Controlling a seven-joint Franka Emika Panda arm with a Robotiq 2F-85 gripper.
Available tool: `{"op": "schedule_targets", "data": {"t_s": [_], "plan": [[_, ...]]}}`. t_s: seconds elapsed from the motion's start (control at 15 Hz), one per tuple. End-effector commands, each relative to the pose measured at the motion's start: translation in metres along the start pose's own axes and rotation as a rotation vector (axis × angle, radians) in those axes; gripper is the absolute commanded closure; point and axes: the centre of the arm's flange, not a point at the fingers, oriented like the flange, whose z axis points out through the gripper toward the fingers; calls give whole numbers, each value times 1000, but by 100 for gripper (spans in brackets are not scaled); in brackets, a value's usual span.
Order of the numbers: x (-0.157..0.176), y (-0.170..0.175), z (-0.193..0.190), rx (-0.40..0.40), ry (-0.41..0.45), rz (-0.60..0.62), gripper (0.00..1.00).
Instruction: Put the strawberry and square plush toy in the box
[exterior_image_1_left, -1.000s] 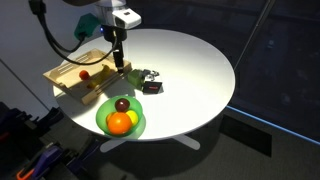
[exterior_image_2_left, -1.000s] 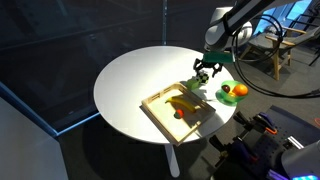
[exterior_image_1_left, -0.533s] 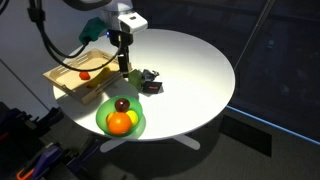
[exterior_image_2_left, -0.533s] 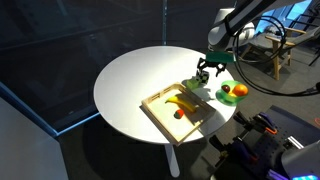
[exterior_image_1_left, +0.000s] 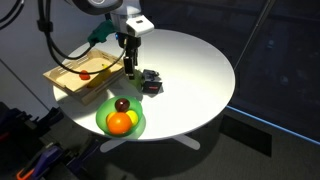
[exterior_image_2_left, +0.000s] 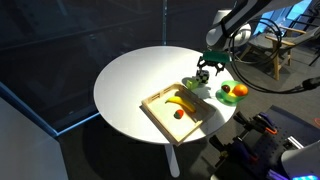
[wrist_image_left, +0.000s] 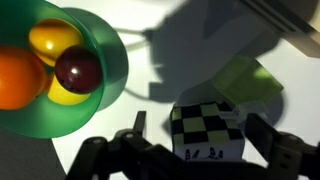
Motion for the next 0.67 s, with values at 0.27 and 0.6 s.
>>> {"op": "schedule_targets", "data": {"t_s": [0.27,0.6], "plan": [[36,-20,-2,-54,14,62,0],[52,-25,7,-58,21,55,0]]}}
